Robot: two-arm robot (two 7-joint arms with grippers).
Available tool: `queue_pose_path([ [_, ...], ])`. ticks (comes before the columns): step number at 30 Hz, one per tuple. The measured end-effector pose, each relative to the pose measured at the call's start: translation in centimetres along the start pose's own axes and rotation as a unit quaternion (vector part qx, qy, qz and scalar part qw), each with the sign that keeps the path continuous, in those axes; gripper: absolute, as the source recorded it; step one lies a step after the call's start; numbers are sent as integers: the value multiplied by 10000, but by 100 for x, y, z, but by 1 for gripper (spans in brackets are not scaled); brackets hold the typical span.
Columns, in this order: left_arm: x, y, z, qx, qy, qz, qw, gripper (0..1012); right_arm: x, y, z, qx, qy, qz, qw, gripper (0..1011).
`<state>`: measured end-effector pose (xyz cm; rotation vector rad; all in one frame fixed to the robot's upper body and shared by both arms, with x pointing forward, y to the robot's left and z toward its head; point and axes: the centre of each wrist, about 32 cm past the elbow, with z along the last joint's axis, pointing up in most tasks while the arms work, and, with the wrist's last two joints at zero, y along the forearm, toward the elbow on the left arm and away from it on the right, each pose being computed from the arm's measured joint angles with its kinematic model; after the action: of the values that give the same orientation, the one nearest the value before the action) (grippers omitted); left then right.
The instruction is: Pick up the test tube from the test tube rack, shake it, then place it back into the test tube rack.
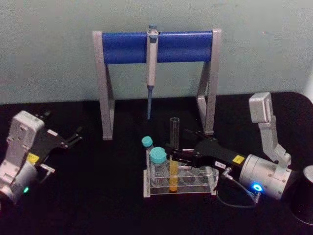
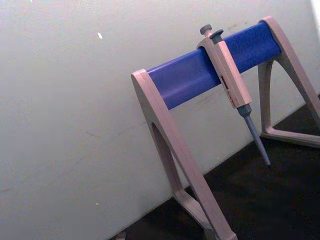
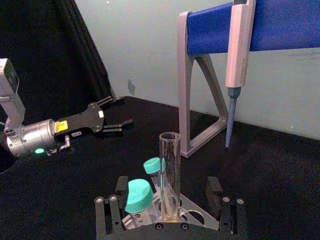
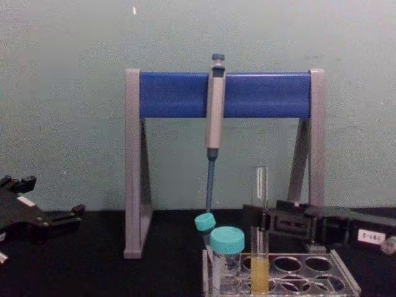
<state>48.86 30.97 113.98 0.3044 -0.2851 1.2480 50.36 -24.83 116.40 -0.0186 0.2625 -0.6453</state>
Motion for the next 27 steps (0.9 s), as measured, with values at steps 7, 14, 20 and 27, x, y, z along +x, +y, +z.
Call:
queue_pose_path([
  [7, 0, 0, 0, 0, 0, 0, 10000, 1001, 27, 41, -9, -61, 11, -1, 10000, 1000],
  [14, 0, 0, 0, 1, 0, 0, 10000, 1001, 32, 66, -12, -110, -33, -14, 9999, 1000],
  [20, 0, 0, 0, 1, 0, -1, 10000, 1001, 31, 66, -13, -120, -47, -24, 9999, 1000],
  [27, 0, 0, 0, 1, 0, -1, 10000, 1001, 33, 61, -11, -113, -46, -30, 9999, 995],
])
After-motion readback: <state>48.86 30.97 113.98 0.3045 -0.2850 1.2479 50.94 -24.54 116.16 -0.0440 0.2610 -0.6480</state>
